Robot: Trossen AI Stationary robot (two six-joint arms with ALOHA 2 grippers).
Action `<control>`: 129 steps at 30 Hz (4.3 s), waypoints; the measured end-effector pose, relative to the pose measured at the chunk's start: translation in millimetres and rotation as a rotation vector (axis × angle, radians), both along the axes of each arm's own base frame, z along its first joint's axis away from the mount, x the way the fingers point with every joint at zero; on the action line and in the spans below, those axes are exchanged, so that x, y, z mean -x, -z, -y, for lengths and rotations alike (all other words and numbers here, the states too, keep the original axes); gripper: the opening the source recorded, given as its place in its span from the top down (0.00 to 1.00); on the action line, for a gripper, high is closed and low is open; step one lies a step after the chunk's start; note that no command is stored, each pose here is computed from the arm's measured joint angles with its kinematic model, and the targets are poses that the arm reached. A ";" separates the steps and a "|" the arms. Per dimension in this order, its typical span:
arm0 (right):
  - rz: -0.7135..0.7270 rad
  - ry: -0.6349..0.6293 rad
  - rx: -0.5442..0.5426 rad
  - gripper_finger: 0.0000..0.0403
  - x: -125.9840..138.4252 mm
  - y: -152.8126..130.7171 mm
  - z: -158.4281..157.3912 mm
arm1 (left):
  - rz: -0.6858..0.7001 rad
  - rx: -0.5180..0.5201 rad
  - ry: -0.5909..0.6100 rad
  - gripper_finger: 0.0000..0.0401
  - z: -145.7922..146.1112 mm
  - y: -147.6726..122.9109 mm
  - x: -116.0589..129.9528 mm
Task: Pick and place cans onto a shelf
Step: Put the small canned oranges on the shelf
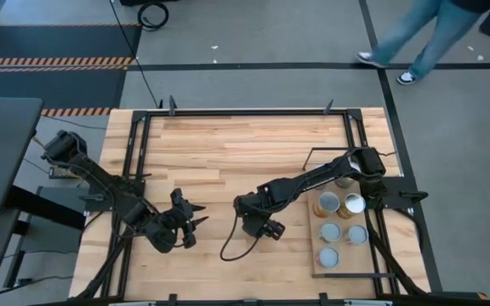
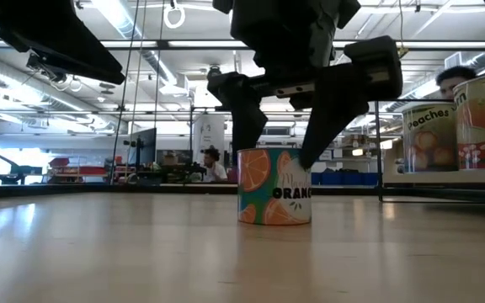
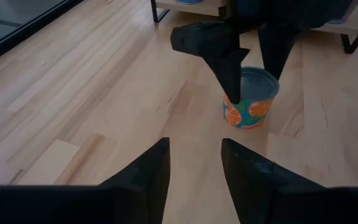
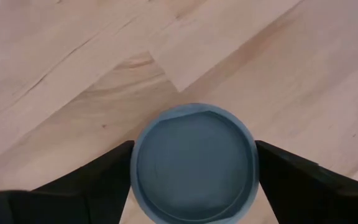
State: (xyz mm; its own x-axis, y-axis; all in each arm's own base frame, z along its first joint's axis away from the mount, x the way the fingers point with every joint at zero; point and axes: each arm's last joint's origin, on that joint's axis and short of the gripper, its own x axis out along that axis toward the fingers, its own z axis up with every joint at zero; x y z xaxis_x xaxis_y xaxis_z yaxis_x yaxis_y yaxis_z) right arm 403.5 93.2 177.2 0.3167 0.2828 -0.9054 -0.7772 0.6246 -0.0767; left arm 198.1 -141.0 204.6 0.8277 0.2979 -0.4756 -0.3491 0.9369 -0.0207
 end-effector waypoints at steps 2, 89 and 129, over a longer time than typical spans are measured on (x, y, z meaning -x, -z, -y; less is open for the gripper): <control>-0.001 0.003 -0.001 0.21 0.1 0.0 -0.2 | 0.000 0.000 0.000 0.62 0.0 0.1 0.0; -0.644 2.171 -0.044 0.24 263.5 -76.5 -130.8 | 0.102 -0.186 0.156 0.62 -39.1 -56.6 3.0; -0.799 2.135 -0.116 0.17 273.7 -73.0 -125.9 | 0.105 -0.182 0.158 0.62 -38.8 -56.8 2.7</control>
State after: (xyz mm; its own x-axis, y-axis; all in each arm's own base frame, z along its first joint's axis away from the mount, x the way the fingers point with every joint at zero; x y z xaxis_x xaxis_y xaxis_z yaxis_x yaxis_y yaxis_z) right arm 129.8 219.1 250.1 -0.1655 0.1827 -0.9691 0.9509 0.2902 -0.1077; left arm 195.5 -102.2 261.4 0.9129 0.2334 -0.3350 -0.2025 0.9713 0.1249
